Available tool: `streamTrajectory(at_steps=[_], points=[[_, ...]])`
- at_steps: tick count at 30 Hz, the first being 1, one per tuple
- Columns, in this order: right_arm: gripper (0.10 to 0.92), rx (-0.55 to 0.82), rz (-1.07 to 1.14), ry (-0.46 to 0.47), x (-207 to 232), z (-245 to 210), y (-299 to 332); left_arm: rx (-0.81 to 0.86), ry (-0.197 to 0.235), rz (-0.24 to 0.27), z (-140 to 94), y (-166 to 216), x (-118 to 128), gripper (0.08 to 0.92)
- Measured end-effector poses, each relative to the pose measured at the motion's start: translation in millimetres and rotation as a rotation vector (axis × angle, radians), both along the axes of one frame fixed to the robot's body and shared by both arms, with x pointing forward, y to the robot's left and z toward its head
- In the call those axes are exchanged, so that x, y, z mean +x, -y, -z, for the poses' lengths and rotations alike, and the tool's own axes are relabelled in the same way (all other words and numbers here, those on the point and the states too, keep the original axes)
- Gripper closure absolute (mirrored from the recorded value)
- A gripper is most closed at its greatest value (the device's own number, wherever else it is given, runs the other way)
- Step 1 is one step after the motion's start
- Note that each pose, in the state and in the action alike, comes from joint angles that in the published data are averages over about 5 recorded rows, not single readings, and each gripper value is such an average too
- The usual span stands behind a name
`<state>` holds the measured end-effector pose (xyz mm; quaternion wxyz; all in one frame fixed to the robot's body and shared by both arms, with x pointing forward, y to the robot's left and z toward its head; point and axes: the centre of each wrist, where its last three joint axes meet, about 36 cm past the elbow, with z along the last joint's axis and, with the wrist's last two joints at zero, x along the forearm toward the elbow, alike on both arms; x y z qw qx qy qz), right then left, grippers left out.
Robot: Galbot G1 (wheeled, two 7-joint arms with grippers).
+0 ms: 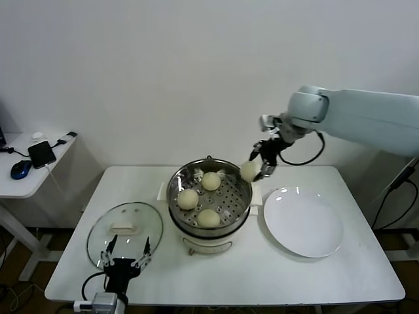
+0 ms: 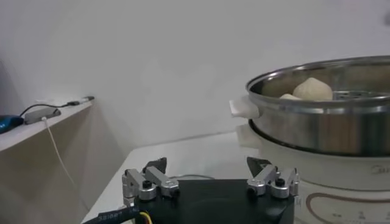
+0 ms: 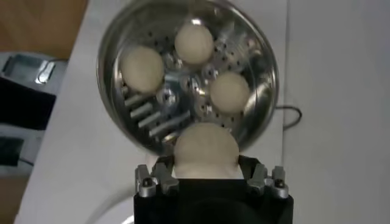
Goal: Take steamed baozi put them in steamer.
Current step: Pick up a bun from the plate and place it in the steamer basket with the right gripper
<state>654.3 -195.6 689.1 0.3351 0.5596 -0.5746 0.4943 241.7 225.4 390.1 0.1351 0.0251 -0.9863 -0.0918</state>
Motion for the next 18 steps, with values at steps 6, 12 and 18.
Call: streamTrajectory(at_steps=[6, 12, 18], points=[[0.318, -0.024, 0.007, -0.027, -7, 25, -39, -0.002, -0.003, -0.006, 2, -2, 1, 0.177], [0.318, -0.061, 0.029, -0.043, -9, 58, -53, -0.003, -0.007, -0.006, 3, -2, 0, 0.177], [0.318, -0.090, 0.053, -0.042, -9, 86, -58, -0.005, -0.007, -0.007, 5, -3, 0, 0.177]])
